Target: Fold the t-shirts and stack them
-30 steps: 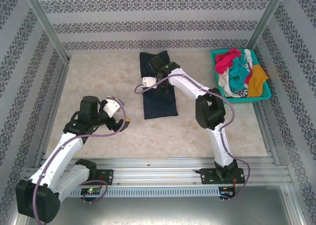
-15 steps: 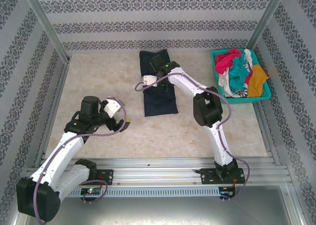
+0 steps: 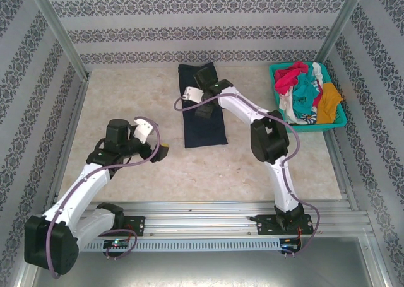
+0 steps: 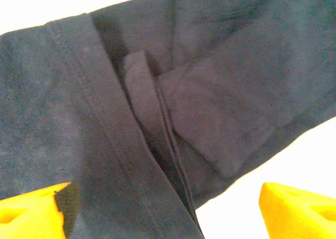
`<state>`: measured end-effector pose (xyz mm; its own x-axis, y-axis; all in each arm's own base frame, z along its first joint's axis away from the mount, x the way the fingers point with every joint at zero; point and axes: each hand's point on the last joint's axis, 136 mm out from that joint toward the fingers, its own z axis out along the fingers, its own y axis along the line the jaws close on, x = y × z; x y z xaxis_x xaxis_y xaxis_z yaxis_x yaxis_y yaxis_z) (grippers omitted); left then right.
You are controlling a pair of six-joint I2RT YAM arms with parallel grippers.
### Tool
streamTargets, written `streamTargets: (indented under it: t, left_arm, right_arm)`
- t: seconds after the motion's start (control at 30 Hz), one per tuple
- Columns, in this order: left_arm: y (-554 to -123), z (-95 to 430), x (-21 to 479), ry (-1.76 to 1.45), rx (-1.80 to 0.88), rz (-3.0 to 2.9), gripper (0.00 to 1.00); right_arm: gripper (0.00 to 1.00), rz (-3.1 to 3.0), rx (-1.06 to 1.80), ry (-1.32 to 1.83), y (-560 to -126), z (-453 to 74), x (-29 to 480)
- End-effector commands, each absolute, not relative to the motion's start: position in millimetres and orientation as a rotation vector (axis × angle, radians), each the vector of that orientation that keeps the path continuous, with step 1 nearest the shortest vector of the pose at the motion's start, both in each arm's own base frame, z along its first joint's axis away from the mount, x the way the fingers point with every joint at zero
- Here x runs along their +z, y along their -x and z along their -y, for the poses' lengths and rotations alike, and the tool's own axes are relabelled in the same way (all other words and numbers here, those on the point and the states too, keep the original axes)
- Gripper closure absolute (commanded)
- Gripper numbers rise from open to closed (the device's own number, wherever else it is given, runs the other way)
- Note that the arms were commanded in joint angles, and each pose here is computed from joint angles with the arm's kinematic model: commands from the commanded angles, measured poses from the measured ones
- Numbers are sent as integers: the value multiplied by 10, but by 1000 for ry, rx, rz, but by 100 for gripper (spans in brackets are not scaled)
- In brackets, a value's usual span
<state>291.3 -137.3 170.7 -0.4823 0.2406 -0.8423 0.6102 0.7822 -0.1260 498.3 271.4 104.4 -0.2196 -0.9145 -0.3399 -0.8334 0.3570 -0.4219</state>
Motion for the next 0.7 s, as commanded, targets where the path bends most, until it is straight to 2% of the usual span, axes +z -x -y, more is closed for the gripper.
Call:
streamTargets:
  t: [0.0,0.1,0.23,0.4,0.53,0.67]
  left_arm:
    - [-3182,1389,1796,-382,-628,-2018,0]
    - [-3250,1466,1703,-370,-666,-2020,0]
    - [-3168,1483,1712,-514,-607,-1998,0]
    - [-3014,1363,1790,-629,-470,-2000,0]
    - [-2945,1297,1796,-627,-426,-1990,0]
    - [-2921,1306,1793,-602,-451,-1993,0]
  right_arm:
    - [10,-2073,-91,1206,-4997,-2710,1578]
    - [10,-2097,47,1239,-4723,-2754,1411]
    - [13,-1949,103,1581,-4116,-2809,1057]
    - [24,-1953,157,1822,-3524,-2797,801]
    - [33,-1961,192,1922,-3252,-2842,656]
    - [39,-1953,185,1952,-3241,-2917,557]
